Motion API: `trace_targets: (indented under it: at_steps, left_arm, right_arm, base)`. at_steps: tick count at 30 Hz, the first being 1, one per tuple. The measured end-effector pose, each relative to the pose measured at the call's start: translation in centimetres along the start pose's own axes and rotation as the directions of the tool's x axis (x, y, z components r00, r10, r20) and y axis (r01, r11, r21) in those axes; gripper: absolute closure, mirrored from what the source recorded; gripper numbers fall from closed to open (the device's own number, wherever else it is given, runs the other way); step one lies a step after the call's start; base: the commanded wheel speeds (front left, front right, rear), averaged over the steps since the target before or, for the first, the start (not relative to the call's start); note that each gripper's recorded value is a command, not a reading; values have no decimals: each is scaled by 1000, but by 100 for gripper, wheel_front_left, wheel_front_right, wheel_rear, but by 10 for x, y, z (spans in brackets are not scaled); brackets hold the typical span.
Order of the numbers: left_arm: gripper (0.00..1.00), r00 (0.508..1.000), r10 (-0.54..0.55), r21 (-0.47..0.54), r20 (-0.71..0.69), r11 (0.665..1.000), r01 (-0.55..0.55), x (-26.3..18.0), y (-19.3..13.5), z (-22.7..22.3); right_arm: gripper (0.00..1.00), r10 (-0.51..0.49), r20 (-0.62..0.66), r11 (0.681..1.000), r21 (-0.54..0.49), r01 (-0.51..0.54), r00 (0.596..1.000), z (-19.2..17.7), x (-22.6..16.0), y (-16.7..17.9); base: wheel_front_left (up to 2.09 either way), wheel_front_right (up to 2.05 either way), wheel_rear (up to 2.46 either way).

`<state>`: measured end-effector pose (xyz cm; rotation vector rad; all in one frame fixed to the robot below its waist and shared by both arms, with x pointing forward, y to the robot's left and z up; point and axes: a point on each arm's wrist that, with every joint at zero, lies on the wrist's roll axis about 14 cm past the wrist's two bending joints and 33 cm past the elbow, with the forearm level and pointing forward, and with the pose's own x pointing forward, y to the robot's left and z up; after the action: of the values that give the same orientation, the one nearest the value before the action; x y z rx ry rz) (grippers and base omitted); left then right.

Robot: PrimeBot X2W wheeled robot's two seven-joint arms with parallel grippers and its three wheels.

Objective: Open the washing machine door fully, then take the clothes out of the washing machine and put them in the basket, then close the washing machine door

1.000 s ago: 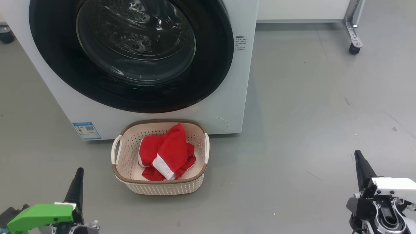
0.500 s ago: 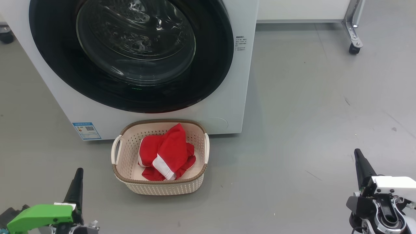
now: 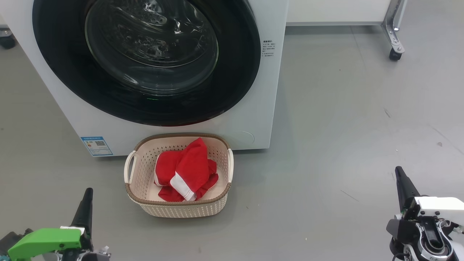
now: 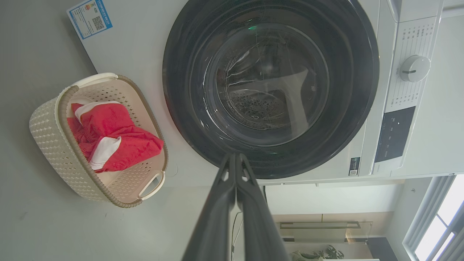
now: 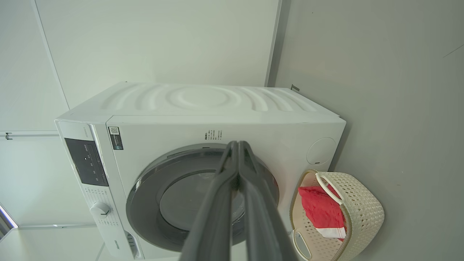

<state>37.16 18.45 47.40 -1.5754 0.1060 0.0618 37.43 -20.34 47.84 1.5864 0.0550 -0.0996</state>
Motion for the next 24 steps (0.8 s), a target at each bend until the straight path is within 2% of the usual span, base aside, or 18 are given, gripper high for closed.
trace_targets:
  at_steps: [24]
  left_arm:
    - [100,1000,3,-1,4,1000,-3,0,1,1]
  right_arm:
    - [100,-2,0,1000,1,2,1000,1,0,-1]
  base:
    - [0,0,0]
